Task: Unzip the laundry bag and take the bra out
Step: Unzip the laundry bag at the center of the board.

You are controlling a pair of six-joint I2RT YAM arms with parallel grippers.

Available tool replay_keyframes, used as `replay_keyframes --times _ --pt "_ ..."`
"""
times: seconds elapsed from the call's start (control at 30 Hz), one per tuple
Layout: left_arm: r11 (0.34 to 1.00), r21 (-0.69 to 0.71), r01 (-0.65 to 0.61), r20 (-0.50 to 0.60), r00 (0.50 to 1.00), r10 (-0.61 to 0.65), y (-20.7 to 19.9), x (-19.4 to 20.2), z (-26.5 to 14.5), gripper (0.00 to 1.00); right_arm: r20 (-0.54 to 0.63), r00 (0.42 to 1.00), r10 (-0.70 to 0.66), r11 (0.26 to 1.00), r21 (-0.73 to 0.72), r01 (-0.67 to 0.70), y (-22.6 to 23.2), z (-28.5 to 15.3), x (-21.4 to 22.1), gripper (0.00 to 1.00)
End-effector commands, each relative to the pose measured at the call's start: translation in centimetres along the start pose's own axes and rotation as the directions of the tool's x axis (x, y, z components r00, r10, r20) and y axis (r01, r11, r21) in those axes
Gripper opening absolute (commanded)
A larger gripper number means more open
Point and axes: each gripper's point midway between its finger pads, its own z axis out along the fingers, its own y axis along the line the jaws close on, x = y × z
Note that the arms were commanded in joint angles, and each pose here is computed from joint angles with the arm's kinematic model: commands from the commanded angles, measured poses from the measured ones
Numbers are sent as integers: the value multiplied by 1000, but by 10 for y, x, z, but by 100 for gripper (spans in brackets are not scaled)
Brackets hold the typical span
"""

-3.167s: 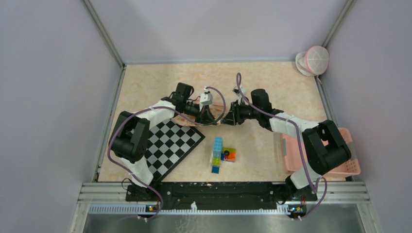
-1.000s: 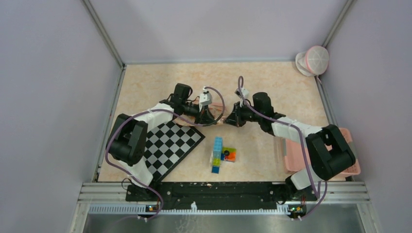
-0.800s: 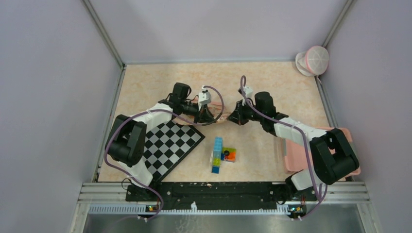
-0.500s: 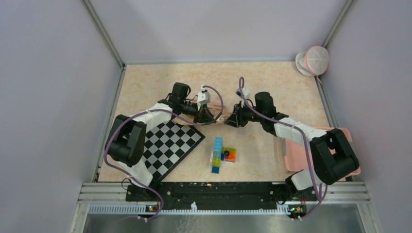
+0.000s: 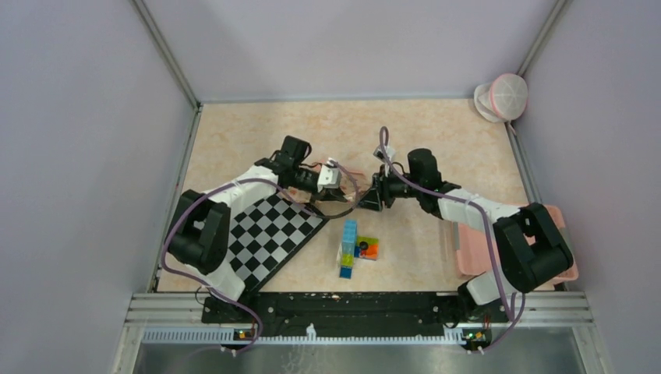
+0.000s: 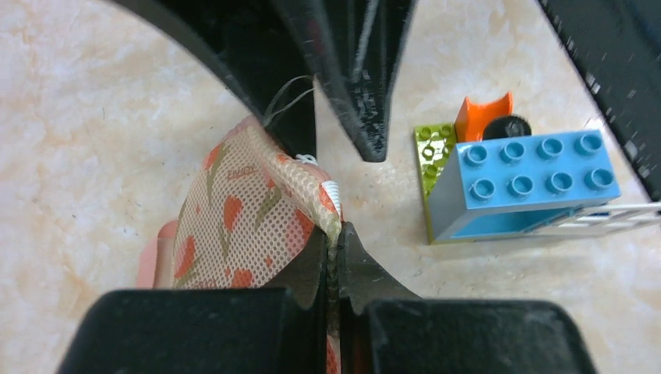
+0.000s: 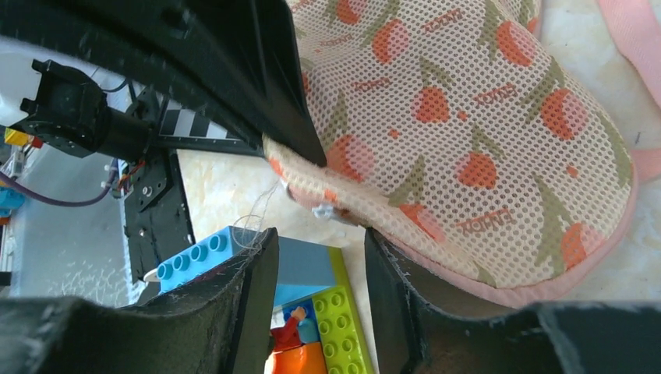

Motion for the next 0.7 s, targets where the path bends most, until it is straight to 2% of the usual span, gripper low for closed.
replay_keyframes --times 0.0,0.1,0.17,0.23,0.33,0.57,0.67 --pt "937 -26 -347 -119 932 342 0 2 5 4 20 997 -77 996 -33 78 -1 5 -6 45" --pt "910 -128 -396 -223 905 362 19 25 0 15 -18 996 -83 996 -13 83 -10 5 10 47" --pt "911 -144 -386 -265 902 340 24 36 -1 26 -35 996 -78 997 12 78 -16 3 19 49" --pt "908 -150 -392 -282 897 341 26 44 -2 34 -47 997 -55 998 38 57 -24 1 27 51" --pt "902 -143 -407 -298 887 352 26 53 -1 39 -46 999 2 997 71 1 -38 -5 32 51" --pt "895 -102 -434 -246 883 400 18 50 8 63 -32 999 41 994 101 -38 -49 -17 31 51" --pt "885 -96 -456 -226 876 427 19 45 13 66 -31 999 44 996 82 -42 -46 -17 34 51"
